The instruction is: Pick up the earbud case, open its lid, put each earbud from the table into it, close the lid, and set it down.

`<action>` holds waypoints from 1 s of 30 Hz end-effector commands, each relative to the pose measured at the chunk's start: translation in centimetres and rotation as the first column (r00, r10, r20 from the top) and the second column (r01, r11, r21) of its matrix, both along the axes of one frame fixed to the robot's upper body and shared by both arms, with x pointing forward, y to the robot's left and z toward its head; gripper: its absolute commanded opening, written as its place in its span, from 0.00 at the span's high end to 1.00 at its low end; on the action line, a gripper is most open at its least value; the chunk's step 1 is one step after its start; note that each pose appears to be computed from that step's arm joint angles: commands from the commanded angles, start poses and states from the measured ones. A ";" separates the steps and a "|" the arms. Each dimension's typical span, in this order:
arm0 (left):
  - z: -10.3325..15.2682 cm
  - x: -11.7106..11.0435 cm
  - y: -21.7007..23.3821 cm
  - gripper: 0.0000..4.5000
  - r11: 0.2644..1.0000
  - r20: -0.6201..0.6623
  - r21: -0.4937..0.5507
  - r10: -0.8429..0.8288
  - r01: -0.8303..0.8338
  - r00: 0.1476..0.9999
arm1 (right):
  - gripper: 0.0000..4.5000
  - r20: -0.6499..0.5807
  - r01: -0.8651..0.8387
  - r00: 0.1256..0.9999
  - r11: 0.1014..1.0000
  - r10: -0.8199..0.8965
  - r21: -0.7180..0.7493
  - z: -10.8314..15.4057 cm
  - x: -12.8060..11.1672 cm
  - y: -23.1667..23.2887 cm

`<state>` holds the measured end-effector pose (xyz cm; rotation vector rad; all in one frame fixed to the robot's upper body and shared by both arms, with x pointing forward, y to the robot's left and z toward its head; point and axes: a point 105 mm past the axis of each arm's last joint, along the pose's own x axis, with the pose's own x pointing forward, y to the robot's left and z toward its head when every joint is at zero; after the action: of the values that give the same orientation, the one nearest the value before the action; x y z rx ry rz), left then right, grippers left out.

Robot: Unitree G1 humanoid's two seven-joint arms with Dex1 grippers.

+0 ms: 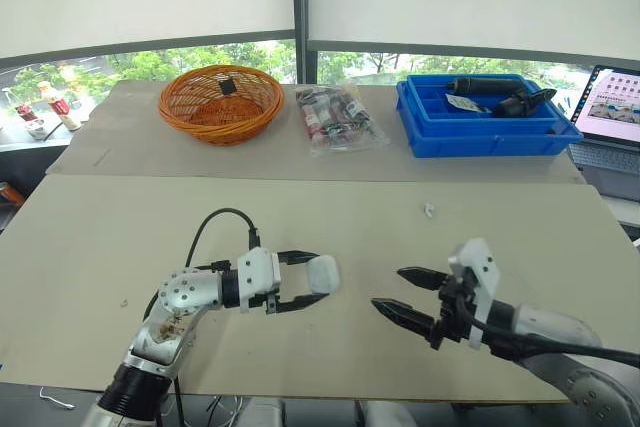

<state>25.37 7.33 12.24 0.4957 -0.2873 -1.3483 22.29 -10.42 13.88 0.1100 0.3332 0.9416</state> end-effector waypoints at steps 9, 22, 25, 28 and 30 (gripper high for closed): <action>2.0 -0.2 -1.7 0.43 0.994 0.179 -0.037 -0.093 0.101 0.980 | 0.00 -0.102 -0.061 0.992 0.988 0.076 0.140 2.1 -0.1 2.8; 2.2 -0.1 -1.9 0.43 0.995 0.195 -0.051 -0.077 0.089 0.978 | 0.00 -0.179 -0.090 0.977 0.985 0.116 0.146 2.0 -0.7 3.3; 2.2 -0.1 -1.9 0.43 0.995 0.193 -0.055 -0.072 0.084 0.978 | 0.00 -0.190 -0.092 0.975 0.985 0.119 0.144 1.9 -0.7 3.2; 2.2 -0.1 -2.0 0.43 0.995 0.195 -0.056 -0.072 0.084 0.978 | 0.19 -0.197 -0.084 0.974 0.986 0.112 0.145 1.8 -0.5 3.1; 2.2 -0.1 -2.0 0.43 0.995 0.198 -0.054 -0.074 0.087 0.977 | 0.34 -0.199 -0.081 0.974 0.986 0.110 0.148 1.8 -0.5 3.1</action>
<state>25.50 5.60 13.43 0.5503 -0.4488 -1.3717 21.69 -7.44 14.58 0.3137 0.5127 1.0319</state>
